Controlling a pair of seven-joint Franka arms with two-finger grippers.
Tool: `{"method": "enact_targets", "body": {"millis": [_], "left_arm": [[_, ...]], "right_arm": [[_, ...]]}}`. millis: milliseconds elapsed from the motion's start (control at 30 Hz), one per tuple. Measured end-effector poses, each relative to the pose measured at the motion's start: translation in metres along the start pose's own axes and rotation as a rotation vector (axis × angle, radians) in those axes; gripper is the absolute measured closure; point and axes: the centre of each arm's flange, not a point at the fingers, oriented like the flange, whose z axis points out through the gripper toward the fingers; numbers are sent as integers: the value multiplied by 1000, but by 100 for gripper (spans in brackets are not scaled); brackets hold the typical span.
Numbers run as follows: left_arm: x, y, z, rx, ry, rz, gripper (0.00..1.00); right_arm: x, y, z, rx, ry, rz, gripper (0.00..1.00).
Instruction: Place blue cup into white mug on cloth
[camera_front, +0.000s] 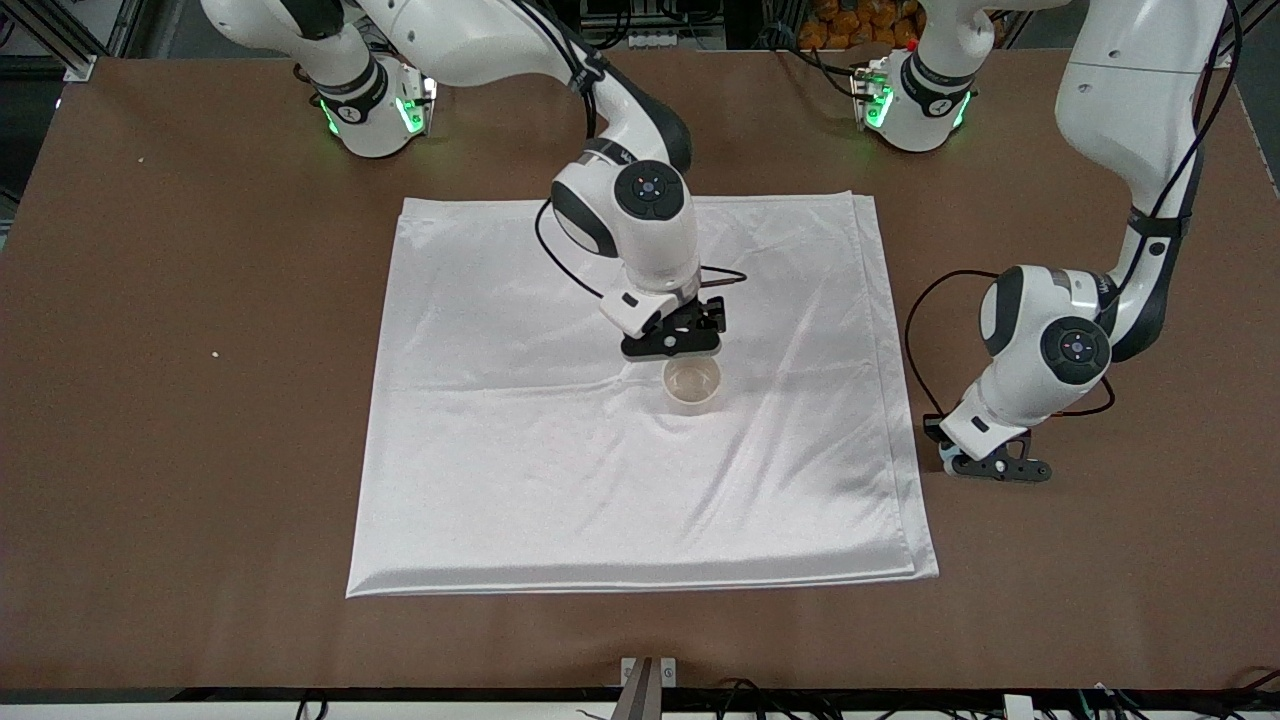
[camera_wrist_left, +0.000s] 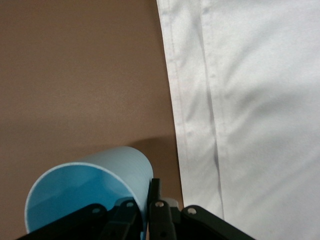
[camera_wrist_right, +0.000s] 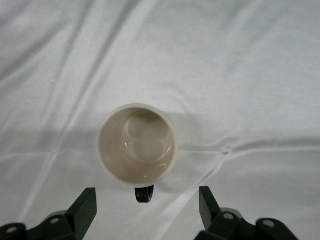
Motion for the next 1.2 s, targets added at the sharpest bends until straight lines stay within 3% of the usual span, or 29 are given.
{"method": "enact_targets", "body": {"millis": [67, 400, 633, 933, 1200], "left_arm": [[1, 3, -12, 1, -5, 5, 95], [1, 39, -88, -11, 22, 60, 95], [-2, 88, -151, -29, 22, 130, 95], [-17, 175, -211, -66, 13, 156, 95], [-45, 256, -216, -70, 9, 236, 95]], "right_arm": [[7, 10, -27, -9, -5, 16, 0], [41, 98, -178, -42, -34, 120, 0], [47, 175, -262, -66, -55, 80, 0], [65, 296, -314, -75, -38, 20, 0], [82, 408, -329, -91, -45, -37, 0]]}}
